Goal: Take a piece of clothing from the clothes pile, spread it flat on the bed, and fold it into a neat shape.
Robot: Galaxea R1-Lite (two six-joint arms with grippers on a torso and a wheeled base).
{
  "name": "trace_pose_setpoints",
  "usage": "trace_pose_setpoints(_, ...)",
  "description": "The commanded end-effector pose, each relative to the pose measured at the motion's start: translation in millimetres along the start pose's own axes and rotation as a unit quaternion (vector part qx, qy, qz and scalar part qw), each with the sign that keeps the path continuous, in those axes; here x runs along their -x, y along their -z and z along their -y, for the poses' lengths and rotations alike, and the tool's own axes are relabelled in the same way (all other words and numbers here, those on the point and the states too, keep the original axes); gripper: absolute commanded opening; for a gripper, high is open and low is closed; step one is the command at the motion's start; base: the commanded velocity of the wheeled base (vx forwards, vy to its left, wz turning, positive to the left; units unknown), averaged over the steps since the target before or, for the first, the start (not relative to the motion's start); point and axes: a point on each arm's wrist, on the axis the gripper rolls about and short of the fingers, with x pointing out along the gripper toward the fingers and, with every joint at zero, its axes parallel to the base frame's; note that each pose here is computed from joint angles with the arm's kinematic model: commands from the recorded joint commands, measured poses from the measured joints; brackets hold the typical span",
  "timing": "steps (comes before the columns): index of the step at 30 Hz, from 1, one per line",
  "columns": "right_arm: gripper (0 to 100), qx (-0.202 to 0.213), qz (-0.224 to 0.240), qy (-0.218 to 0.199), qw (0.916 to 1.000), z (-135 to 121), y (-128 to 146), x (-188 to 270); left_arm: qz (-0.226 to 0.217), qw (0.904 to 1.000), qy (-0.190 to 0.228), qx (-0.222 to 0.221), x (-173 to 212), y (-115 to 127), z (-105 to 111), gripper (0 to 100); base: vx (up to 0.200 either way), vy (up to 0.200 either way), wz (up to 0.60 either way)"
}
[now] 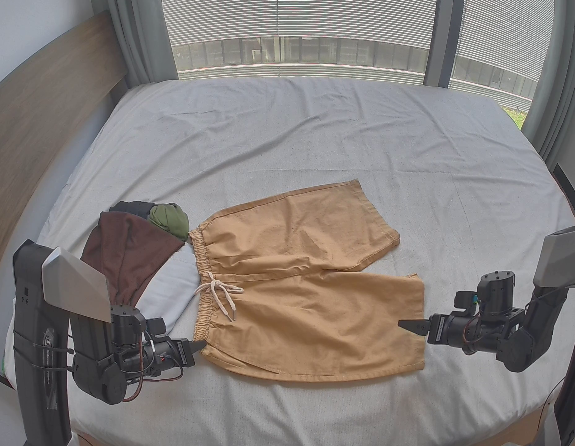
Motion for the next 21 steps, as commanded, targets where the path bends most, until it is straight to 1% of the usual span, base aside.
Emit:
trace_pose_setpoints(1,100,-0.011,-0.037,0.043,0.9983,17,21,-1,0.001,1.0,0.001,-0.001,0,-1,1,0,0.0,0.0,0.0)
trace_pose_setpoints(8,100,-0.018,-0.068,0.056,0.996,19,37,3,0.001,1.0,0.001,-0.002,1,-1,1,0,0.0,0.0,0.0)
trace_pose_setpoints(10,100,-0.023,-0.083,0.061,0.9944,22,44,-1,0.001,1.0,0.001,-0.002,1,-1,1,0,0.0,0.0,0.0)
trace_pose_setpoints(13,100,-0.023,-0.092,0.06,0.9936,24,51,-7,0.001,1.0,0.001,-0.003,1,-1,1,0,0.0,0.0,0.0)
trace_pose_setpoints(17,100,-0.021,-0.096,0.058,0.9934,24,57,-13,0.002,1.0,0.001,-0.003,1,-1,1,0,0.0,0.0,0.0)
trace_pose_setpoints(21,100,-0.026,-0.086,0.07,0.9935,23,59,-19,0.002,1.0,0.001,-0.003,1,-1,1,0,0.0,0.0,0.0)
